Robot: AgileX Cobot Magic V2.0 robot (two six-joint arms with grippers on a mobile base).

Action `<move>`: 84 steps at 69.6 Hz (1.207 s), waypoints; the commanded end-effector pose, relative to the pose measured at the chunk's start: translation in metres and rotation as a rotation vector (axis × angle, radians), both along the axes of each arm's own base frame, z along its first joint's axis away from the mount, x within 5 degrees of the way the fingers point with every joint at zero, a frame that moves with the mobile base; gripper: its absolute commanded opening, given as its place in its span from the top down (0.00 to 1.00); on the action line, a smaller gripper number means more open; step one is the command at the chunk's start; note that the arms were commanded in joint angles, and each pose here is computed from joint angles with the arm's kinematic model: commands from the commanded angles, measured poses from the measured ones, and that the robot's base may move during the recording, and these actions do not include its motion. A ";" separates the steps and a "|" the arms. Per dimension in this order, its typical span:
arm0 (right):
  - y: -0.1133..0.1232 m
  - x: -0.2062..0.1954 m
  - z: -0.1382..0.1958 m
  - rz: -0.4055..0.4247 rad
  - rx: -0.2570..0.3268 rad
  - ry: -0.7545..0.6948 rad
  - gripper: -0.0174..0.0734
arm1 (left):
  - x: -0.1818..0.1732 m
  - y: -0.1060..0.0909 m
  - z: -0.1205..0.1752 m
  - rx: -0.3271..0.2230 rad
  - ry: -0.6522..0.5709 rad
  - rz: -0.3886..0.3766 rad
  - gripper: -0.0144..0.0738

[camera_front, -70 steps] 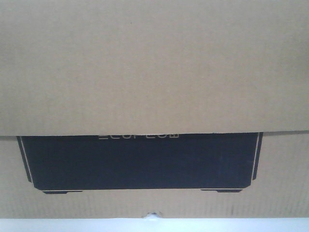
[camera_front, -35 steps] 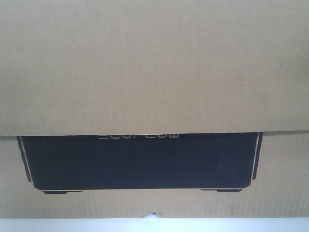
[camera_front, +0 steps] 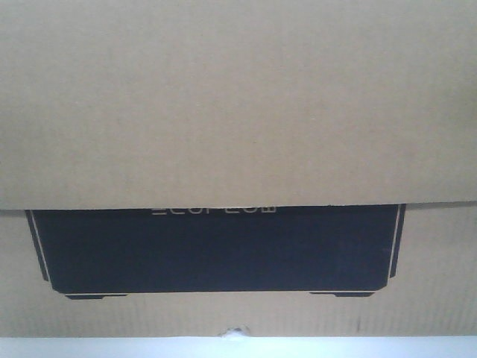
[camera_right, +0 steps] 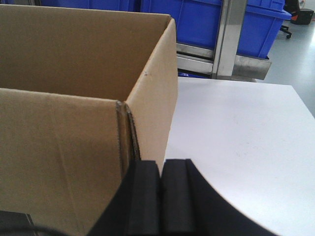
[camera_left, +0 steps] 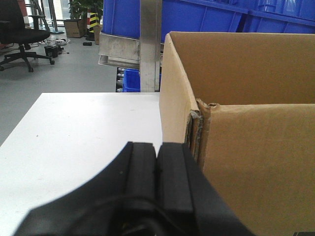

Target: Grab box from left shelf to table start

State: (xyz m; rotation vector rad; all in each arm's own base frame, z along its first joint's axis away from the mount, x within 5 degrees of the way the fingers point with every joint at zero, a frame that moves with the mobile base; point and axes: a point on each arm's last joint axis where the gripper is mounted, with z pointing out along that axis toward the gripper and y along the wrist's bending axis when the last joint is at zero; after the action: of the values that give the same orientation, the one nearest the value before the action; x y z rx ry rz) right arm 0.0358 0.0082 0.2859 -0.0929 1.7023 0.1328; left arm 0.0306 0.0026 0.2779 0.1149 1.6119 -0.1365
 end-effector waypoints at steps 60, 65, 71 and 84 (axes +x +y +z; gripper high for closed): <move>-0.001 0.000 0.015 -0.012 0.006 -0.101 0.74 | 0.024 -0.002 -0.069 -0.098 -0.168 0.155 0.95; -0.001 0.000 0.015 -0.012 0.006 -0.101 0.74 | 0.024 -0.002 -0.069 -0.098 -0.168 0.155 0.95; -0.001 0.000 0.015 -0.012 0.006 -0.101 0.74 | 0.024 -0.002 -0.069 -0.098 -0.168 0.155 0.95; -0.001 0.000 0.015 -0.012 0.006 -0.101 0.74 | 0.024 -0.002 -0.069 -0.098 -0.168 0.155 0.95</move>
State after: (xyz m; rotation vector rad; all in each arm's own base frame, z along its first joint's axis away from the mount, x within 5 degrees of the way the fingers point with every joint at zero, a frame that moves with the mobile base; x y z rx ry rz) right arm 0.0360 0.0082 0.2853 -0.0929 1.7043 0.1328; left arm 0.0568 -0.0002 0.2000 -0.0723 1.5461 -0.0787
